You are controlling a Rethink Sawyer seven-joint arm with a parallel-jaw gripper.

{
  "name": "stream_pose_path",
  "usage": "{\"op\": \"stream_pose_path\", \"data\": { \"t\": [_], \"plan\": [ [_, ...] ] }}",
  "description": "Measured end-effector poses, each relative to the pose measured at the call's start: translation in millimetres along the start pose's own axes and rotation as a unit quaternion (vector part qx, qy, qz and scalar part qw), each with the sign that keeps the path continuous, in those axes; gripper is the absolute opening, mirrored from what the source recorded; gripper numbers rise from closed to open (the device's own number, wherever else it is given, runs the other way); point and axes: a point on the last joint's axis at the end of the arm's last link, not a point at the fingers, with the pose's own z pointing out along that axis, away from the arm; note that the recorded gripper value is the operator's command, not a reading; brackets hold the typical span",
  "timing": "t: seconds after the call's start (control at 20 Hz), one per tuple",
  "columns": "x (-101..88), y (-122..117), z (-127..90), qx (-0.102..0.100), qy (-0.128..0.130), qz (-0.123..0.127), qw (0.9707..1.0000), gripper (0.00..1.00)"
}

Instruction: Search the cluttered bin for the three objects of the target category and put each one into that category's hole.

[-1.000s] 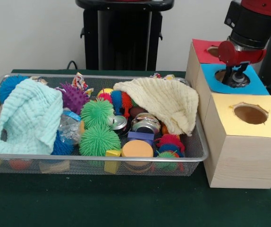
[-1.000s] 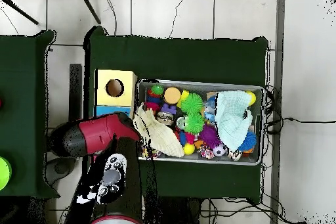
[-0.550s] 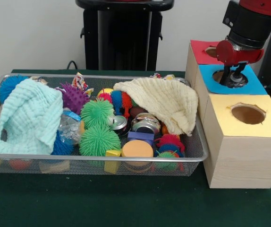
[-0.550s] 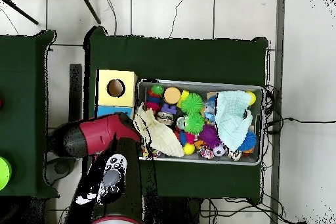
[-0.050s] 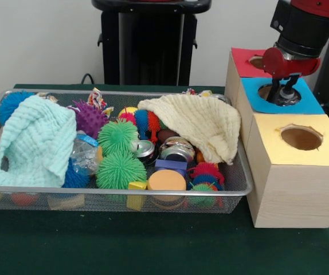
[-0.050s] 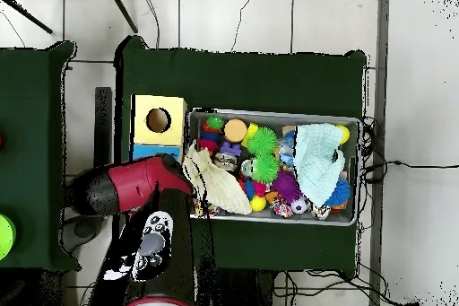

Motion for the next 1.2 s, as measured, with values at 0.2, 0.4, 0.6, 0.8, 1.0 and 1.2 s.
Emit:
{"op": "stream_pose_path", "data": {
  "t": [0.2,0.4,0.6,0.8,1.0,1.2],
  "plan": [
    [2.1,0,-4,0.000,0.002,0.000,1.0000,0.00],
    [4.8,-2,-10,0.001,0.000,0.001,1.0000,0.00],
    [6.5,-2,-13,0.001,0.000,0.001,1.0000,0.00],
    [16.9,1,-22,-0.003,0.015,0.001,0.9999,0.00],
    [20.5,0,-29,-0.002,0.016,0.001,0.9999,0.00],
    [20.8,0,-30,-0.002,0.015,0.000,0.9999,0.00]
  ]
}}
